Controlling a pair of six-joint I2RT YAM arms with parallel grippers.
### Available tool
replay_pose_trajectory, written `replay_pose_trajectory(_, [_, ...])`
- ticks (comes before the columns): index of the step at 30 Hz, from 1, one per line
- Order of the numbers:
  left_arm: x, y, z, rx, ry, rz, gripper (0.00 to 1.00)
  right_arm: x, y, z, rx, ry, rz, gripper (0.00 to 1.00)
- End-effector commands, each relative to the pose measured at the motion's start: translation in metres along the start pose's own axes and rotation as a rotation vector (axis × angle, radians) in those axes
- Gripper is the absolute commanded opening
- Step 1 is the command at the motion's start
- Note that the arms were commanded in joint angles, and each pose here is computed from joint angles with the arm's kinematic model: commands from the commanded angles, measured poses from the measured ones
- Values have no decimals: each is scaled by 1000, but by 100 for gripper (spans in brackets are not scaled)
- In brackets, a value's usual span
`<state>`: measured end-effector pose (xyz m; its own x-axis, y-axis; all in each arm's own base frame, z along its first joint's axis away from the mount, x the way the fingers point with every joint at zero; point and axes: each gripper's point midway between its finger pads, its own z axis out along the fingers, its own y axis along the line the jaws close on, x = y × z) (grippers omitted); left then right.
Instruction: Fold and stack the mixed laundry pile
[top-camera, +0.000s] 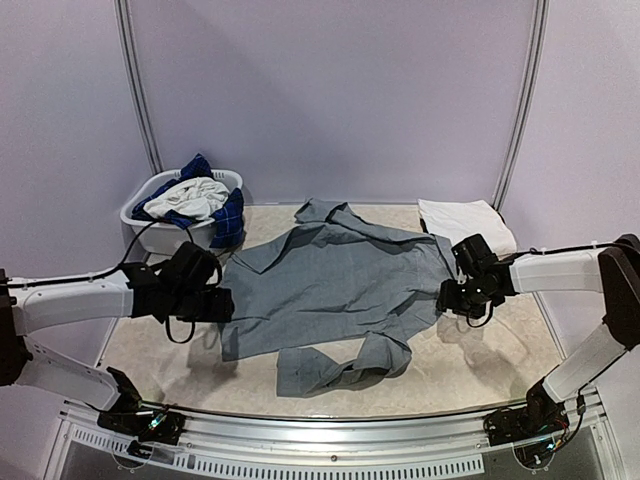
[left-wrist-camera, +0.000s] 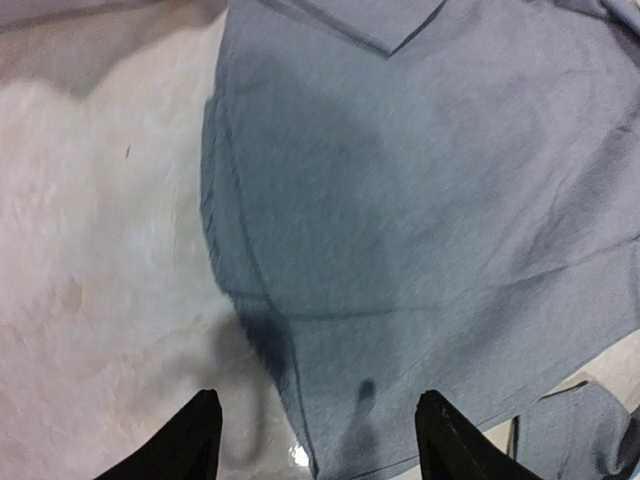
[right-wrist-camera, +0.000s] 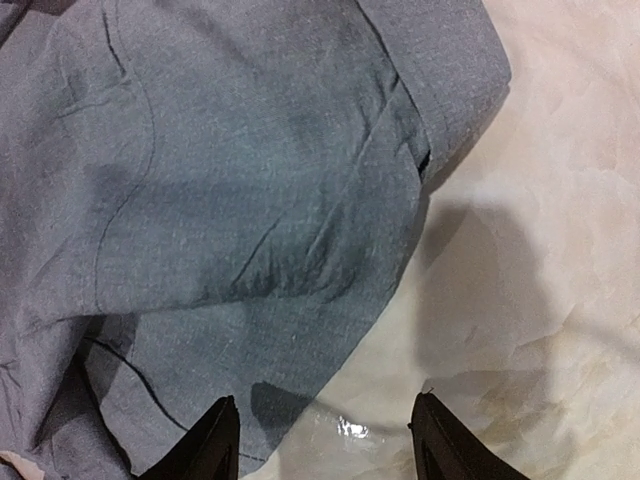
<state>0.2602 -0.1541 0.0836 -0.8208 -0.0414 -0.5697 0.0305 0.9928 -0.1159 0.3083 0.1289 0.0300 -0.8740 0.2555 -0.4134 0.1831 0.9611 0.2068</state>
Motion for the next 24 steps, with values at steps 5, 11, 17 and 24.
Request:
replay_pose_trajectory(5, [52,14,12,-33,116,-36,62,3,0,27,-22,33,37,58])
replay_pose_trajectory(11, [70,3,17,9,158,0,54,3,7,38,-58,45,38,49])
replay_pose_trajectory(17, [81,-15,32,81,191,12,41,9,18,44,-115,86,27,16])
replay_pose_trajectory(24, [78,-21,37,100,151,-4,0,13,13,37,-105,86,24,0])
